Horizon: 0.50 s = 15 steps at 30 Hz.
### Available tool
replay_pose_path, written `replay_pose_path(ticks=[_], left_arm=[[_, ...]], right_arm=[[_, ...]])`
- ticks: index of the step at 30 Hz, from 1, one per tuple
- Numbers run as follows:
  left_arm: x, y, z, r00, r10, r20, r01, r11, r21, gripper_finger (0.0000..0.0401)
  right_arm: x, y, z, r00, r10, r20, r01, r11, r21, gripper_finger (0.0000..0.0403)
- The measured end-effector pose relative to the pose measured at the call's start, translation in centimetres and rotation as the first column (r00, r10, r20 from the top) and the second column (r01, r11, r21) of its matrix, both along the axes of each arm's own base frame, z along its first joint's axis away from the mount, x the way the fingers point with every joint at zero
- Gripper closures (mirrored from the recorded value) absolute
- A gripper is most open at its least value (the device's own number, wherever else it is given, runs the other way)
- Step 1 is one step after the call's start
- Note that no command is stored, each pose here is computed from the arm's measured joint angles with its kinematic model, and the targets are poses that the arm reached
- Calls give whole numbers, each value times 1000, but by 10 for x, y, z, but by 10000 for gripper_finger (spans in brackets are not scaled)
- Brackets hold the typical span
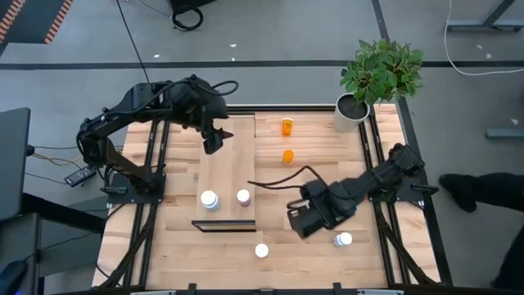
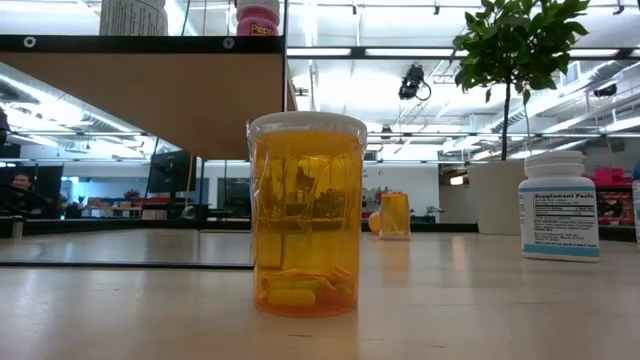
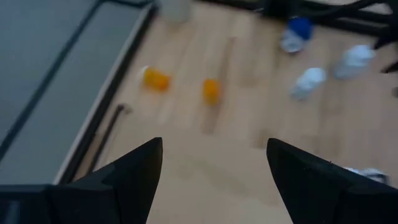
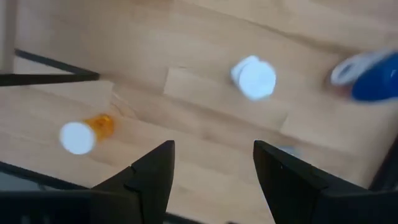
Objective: Pick and place medicine bottles onto shelf by color
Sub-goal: Put the top white pill bottle on the shelf
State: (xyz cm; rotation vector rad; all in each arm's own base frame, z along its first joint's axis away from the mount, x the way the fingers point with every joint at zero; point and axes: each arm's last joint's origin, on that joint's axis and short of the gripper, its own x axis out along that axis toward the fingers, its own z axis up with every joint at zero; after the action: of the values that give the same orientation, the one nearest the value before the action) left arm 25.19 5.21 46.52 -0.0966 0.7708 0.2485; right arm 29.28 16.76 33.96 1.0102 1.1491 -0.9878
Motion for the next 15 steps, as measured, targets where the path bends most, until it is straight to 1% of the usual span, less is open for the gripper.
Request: replay_pose_path(ticks=[4,6,7,9,11,15], left_arm=[[5,-3,4,989,-128,74,130,991,-33,108],[11,-4,6,980,-164,114,170,984,-48,108],[15,-5,6,975,-177,131,185,982,-49,108],[22,-7,5,970,-191,151,200,979,-44,108],[32,-10,2,965,-206,163,215,976,-43,108],[45,-15,-8,964,-232,128,241,969,-55,108]], right_arm=[[-15,24,18,984,-81,157,89,995,-40,177],[-23,36,22,970,-96,223,112,992,-60,177],[-27,41,23,968,-91,233,108,992,-62,177],[-35,50,22,973,-45,227,62,996,-66,177],[-40,56,15,982,20,190,-4,996,-86,177],[-41,56,-6,986,140,93,-124,979,-164,177]])
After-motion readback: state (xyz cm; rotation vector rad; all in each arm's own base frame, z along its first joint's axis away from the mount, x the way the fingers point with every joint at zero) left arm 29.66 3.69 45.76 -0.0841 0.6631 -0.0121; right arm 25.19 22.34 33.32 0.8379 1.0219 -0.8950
